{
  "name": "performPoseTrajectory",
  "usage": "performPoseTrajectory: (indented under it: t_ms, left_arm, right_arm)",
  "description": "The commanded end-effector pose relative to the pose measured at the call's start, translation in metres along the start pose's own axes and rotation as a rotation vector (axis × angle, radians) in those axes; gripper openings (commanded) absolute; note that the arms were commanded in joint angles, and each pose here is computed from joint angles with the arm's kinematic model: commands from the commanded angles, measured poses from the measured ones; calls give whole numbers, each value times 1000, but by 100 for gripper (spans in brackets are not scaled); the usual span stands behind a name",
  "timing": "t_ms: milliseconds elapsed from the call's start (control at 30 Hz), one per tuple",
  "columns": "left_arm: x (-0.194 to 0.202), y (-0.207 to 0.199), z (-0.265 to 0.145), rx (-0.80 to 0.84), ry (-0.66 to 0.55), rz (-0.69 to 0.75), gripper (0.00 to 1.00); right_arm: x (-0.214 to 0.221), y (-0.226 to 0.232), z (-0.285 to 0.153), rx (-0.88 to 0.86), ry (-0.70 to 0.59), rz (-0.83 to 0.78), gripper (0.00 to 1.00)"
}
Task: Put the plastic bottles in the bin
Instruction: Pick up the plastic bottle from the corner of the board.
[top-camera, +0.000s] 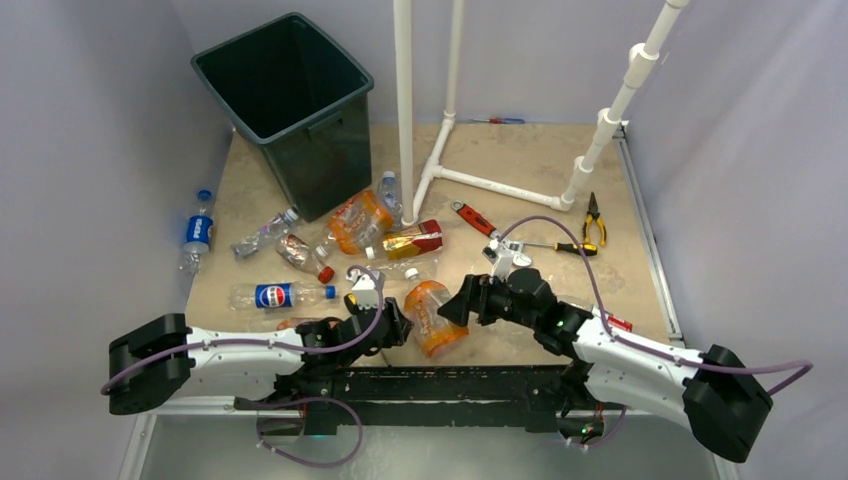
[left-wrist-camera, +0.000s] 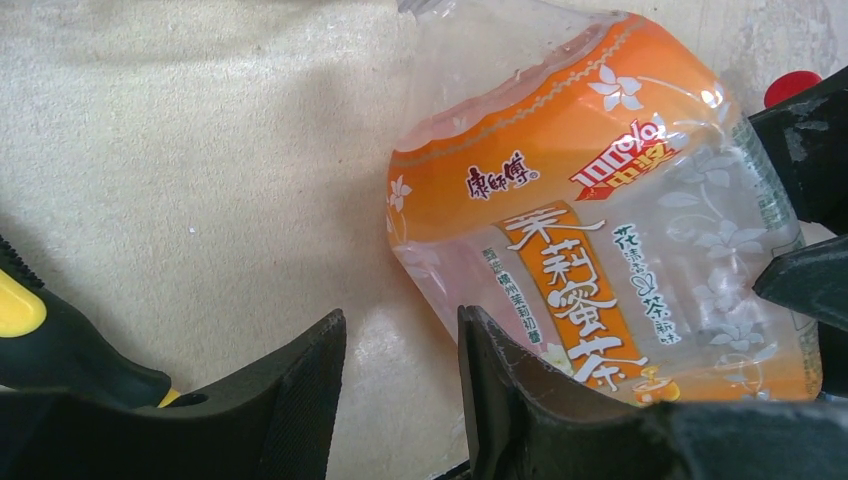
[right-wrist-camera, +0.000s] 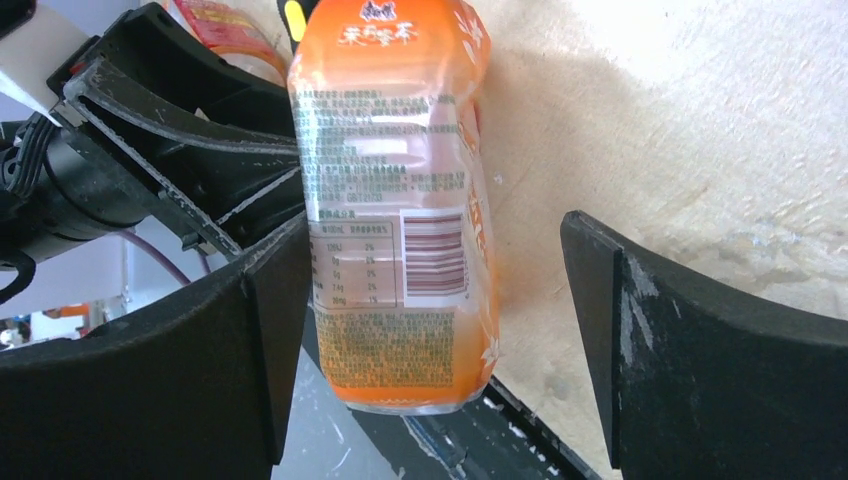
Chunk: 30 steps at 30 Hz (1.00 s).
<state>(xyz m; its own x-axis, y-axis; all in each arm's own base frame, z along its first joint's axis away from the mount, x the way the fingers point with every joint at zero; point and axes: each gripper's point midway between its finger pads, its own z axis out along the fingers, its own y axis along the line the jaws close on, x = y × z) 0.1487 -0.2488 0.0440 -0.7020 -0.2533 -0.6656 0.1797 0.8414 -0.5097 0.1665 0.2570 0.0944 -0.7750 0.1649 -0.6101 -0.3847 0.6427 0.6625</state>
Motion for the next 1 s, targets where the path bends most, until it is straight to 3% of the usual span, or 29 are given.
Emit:
performPoseTrajectory:
  t_ms: [0,400,500,667,733,967]
  left_arm:
    - [2,10,3,-33,-9,1,43]
    - [3,13,3,-35,-12,0,42]
    - [3,15,2,-37,-15,-3,42]
    - [4,16,2,-29,-20,-10,42]
    - [3,15,2,-26,-22,-9,42]
    - [-7,15,-17,-24,-16,-20,46]
  right_arm:
    - [-12,2,2,35,-29,33,94]
    - [-11,23,25,-65,67,-94,94]
    - [-10,27,28,-100,71,-121,86]
    - [-5,30,28,-137,86,-134,61]
    - [-5,35,25,-165,77,-133,57]
    - [-2,18,17,-77,72,-110,79]
